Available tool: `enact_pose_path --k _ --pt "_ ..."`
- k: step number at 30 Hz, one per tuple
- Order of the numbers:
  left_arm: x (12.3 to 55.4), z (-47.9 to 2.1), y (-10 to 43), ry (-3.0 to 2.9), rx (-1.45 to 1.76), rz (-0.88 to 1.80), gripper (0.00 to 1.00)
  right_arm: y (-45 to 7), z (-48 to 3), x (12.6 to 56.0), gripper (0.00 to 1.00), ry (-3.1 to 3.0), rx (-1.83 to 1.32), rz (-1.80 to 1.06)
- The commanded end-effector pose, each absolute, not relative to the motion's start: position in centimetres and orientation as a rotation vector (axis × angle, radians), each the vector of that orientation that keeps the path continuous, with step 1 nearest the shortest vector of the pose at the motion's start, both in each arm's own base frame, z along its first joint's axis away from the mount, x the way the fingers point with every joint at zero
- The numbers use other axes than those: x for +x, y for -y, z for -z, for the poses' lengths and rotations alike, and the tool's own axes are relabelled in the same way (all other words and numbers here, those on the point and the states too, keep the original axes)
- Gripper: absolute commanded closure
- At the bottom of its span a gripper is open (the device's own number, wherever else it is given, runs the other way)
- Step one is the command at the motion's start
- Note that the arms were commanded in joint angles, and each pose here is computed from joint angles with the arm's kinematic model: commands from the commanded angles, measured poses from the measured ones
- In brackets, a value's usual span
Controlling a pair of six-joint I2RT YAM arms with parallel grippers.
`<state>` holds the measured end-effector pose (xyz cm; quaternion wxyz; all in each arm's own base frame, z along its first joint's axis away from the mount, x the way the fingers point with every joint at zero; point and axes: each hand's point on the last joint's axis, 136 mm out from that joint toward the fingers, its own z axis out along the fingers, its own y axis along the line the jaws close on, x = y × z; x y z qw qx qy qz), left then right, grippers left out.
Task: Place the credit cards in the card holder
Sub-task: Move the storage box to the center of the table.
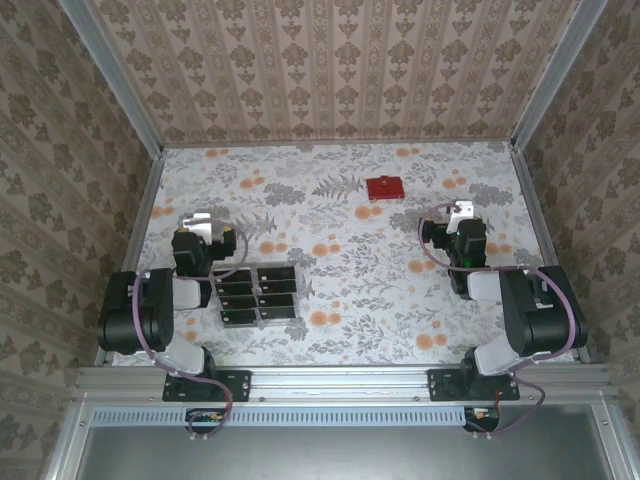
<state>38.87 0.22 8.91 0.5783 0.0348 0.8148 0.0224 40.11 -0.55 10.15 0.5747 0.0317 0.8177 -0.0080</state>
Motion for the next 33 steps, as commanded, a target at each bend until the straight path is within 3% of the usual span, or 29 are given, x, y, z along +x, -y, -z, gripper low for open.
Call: enact_pose_path --k 1,33 --pt "39.3 -9.8 -0.1 -1.874 0.072 -0.042 0.00 0.3 -9.7 40.0 0.00 -1.926 0.048 0.013" --pt "38.8 -11.5 -2.3 -1.884 -0.056 -0.126 0.00 0.4 -12.0 39.7 0.00 -1.939 0.057 0.014"
